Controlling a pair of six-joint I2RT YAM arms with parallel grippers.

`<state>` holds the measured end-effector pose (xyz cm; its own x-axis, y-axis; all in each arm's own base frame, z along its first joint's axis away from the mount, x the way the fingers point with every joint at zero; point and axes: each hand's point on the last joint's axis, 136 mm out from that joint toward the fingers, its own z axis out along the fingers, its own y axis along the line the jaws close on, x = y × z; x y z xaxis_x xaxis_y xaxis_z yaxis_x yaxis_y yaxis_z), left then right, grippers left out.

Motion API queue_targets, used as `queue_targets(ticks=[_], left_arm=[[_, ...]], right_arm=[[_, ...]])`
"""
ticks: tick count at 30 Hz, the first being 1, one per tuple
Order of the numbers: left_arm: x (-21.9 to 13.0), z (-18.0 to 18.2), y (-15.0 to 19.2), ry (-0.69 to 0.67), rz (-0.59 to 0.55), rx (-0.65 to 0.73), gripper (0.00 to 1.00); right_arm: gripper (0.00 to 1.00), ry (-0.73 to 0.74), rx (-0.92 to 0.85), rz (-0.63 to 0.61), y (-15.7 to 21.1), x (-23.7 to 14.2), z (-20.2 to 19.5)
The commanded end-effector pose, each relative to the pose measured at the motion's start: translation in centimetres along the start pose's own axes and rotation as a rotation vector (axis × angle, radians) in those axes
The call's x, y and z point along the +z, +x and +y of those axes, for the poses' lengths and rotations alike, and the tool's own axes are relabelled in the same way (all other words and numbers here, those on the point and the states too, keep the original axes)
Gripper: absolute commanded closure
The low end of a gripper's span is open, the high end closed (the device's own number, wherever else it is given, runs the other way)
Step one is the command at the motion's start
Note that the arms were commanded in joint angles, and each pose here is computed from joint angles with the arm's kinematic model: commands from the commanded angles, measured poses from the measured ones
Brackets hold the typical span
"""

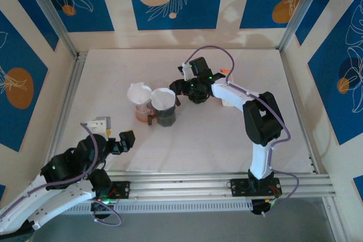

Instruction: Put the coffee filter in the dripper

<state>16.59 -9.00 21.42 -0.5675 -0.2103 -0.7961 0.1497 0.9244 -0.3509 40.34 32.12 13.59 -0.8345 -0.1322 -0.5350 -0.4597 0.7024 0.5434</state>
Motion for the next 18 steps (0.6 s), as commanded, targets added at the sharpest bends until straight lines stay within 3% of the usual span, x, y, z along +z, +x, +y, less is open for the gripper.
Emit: queue_targets(ticks=[1, 18], left_arm=[[-0.3, 0.1, -0.7, -0.012, -0.020, -0.021, 0.00], [-0.2, 0.1, -1.0, -0.025, -0.024, -0.018, 0.00]], right_arm=[[0.44, -0.044, -0.041, 0.003, -0.7, -0.5, 1.4], [0.46, -0.040, -0.035, 0.070, -0.2, 1.8, 0.5]])
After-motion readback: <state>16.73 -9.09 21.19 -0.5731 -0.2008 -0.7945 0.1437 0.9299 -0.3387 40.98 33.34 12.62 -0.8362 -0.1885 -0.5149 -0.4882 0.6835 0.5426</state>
